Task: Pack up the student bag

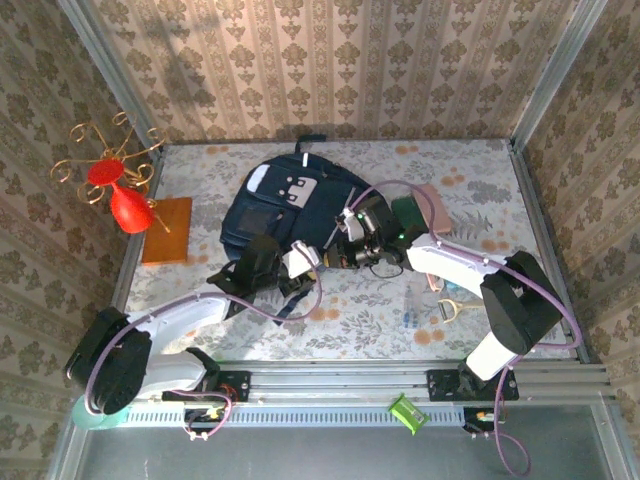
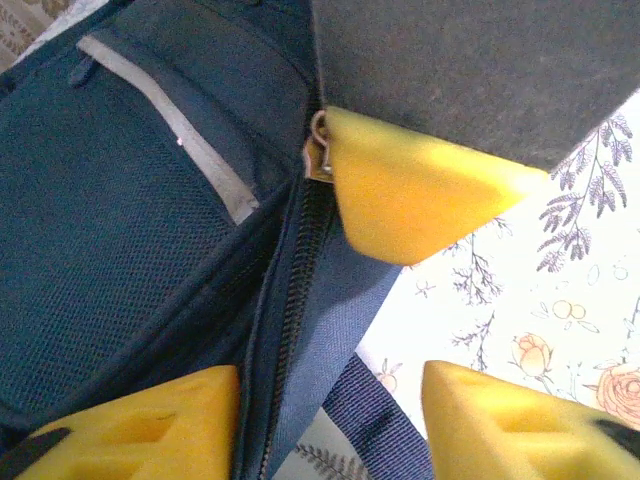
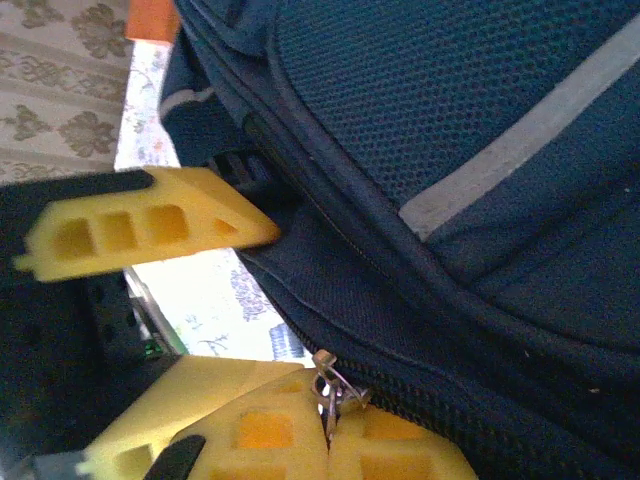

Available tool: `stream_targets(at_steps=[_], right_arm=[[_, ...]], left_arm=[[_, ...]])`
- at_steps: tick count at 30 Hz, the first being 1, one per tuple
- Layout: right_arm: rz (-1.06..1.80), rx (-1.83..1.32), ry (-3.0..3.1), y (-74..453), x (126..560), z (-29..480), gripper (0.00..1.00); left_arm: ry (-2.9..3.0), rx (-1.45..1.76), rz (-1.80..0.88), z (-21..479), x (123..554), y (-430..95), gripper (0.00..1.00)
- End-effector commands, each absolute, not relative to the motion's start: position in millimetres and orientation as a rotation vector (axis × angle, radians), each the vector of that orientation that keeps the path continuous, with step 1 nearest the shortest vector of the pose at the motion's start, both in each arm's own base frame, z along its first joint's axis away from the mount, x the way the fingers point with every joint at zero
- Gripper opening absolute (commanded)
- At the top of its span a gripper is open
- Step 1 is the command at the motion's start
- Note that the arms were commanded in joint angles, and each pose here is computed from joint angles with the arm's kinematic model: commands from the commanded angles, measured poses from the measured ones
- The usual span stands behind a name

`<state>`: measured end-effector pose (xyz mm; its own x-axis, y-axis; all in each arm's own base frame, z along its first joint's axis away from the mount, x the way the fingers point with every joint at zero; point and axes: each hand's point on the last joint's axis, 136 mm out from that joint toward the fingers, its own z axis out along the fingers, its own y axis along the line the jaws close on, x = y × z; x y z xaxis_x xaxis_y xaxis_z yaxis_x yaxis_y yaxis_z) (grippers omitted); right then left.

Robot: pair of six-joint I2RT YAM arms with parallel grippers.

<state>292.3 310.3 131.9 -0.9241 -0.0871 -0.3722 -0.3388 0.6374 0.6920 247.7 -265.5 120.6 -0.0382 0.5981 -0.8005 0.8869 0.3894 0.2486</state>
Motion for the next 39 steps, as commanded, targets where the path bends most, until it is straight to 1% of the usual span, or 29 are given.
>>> stream_targets(at_steps=[1, 3, 6, 8, 10, 12, 14, 19, 22, 28, 29, 31, 32, 33, 34, 37, 39], right_arm=[[1.28, -0.473, 2.407, 321.6, 293.0, 181.7, 0.0], [1.291, -0.471, 2.407, 322.0, 293.4, 181.6, 0.0], [1.299, -0.468, 2.413, 321.1, 291.2, 180.4, 0.0], [1.297, -0.463, 2.415, 318.9, 289.9, 179.8, 0.0], [1.288, -0.452, 2.419, 315.3, 290.0, 179.0, 0.0], [1.26, -0.427, 2.437, 308.3, 291.1, 175.8, 0.0], [1.178, -0.385, 2.486, 295.3, 293.6, 166.4, 0.0], [0.848, -0.265, 2.622, 243.0, 302.4, 138.5, 0.0], [0.708, -0.205, 2.648, 216.1, 310.4, 132.6, 0.0], [0.565, -0.144, 2.64, 188.6, 330.0, 136.5, 0.0], [0.565, -0.156, 2.63, 189.4, 331.4, 139.6, 0.0], [0.669, -0.21, 2.595, 204.6, 327.1, 149.2, 0.0], [0.735, -0.234, 2.574, 214.4, 324.5, 153.4, 0.0], [0.834, -0.273, 2.548, 228.5, 318.8, 159.6, 0.0], [0.903, -0.293, 2.531, 238.0, 314.9, 163.7, 0.0], [1.055, -0.357, 2.491, 260.9, 303.8, 174.1, 0.0], [1.087, -0.381, 2.475, 267.6, 299.8, 178.7, 0.0]], left_arm=[[1.709, 1.374, -0.371, 123.2, 257.7, -269.4, 0.41], [1.713, 1.357, -0.366, 123.8, 268.3, -270.2, 0.35], [1.715, 1.331, -0.365, 123.5, 280.5, -271.0, 0.31], [1.715, 1.335, -0.386, 121.5, 282.7, -272.6, 0.26], [1.71, 1.34, -0.415, 120.4, 283.5, -275.0, 0.16], [1.72, 1.332, -0.433, 121.2, 284.9, -274.4, 0.01], [1.728, 1.301, -0.454, 124.2, 288.2, -271.6, 0.0], [1.717, 1.188, -0.515, 136.1, 294.4, -260.4, 0.0], [1.695, 1.14, -0.55, 142.8, 294.6, -254.4, 0.0], [1.688, 1.098, -0.57, 146.6, 292.8, -244.8, 0.0], [1.697, 1.09, -0.558, 145.4, 294.0, -241.7, 0.0], [1.688, 1.078, -0.559, 148.0, 294.3, -239.8, 0.0], [1.677, 1.09, -0.564, 149.0, 292.3, -240.7, 0.09], [1.658, 1.109, -0.583, 151.4, 288.7, -243.7, 0.22], [1.636, 1.135, -0.615, 153.4, 283.3, -248.7, 0.31], [1.583, 1.222, -0.653, 158.2, 269.2, -267.9, 0.57], [1.56, 1.301, -0.655, 158.2, 261.1, -280.4, 0.64]])
